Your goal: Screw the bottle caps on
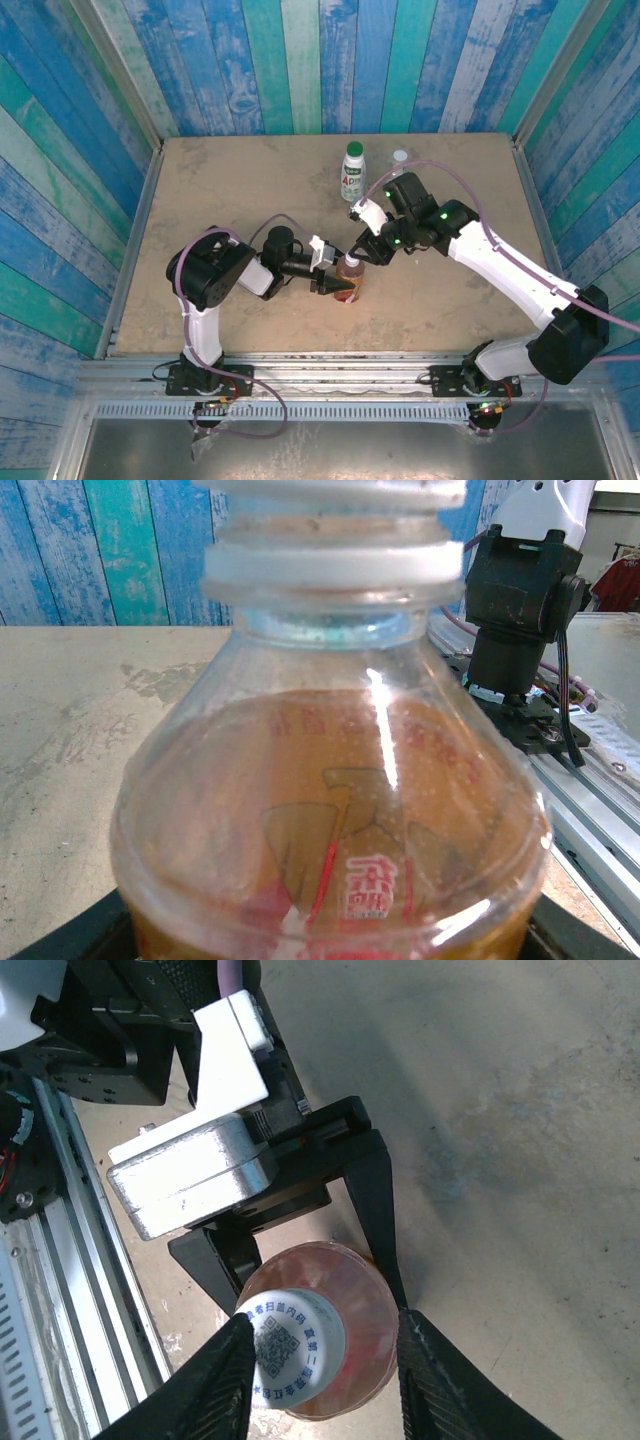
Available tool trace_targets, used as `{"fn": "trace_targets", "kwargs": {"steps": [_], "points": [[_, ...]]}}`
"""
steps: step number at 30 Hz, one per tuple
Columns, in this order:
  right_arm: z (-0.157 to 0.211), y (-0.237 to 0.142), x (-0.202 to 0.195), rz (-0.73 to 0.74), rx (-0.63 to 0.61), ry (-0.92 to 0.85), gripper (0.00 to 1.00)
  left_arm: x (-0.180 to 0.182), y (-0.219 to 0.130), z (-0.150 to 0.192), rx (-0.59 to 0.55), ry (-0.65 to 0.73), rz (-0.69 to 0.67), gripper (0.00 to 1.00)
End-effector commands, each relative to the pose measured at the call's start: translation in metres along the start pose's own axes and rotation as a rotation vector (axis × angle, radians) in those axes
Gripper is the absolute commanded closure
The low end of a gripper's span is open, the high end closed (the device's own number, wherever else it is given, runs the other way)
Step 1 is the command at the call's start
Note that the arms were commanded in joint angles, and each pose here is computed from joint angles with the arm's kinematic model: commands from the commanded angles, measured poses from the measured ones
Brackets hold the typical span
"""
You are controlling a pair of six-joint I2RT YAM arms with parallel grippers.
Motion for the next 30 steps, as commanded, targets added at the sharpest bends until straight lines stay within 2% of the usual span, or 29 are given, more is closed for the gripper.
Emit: {"fn": "trace_targets", "kwargs": {"steps": [1,8,13,21,25,30], "points": [[0.006,0.0,-0.004,0.015,0.024,0.044,0.63,-0.002,-0.003,0.024,0.066,-0.158,-0.013,0.46],[0.029,0.015,-0.011,0.015,0.1,0.117,0.77,-0.002,-0.003,0.023,0.064,-0.158,-0.011,0.46],[0.031,0.01,-0.004,-0.042,0.089,0.11,0.78,-0.002,-0.003,0.023,0.063,-0.154,-0.014,0.46],[0.006,-0.015,0.004,-0.043,-0.022,0.041,0.54,-0.003,-0.003,0.021,0.065,-0.156,-0.014,0.46],[0.001,-0.018,0.007,-0.078,-0.028,-0.08,0.42,-0.003,-0.003,0.02,0.069,-0.152,-0.014,0.46],[0.001,-0.018,0.009,-0.105,0.023,-0.217,0.38,-0.003,-0.003,0.019,0.069,-0.148,-0.01,0.46]]}}
Point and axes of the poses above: each hand's point on the last joint's axis, 136 mm out from that joint toward the fingers, its own y axis out along the fingers, its own x axis along the line the jaws close on, z = x × y, the point moved 10 cm from there along -y, back along the fingers, and after that the axes turned 4 degrees about -y, right-handed, at the moved point
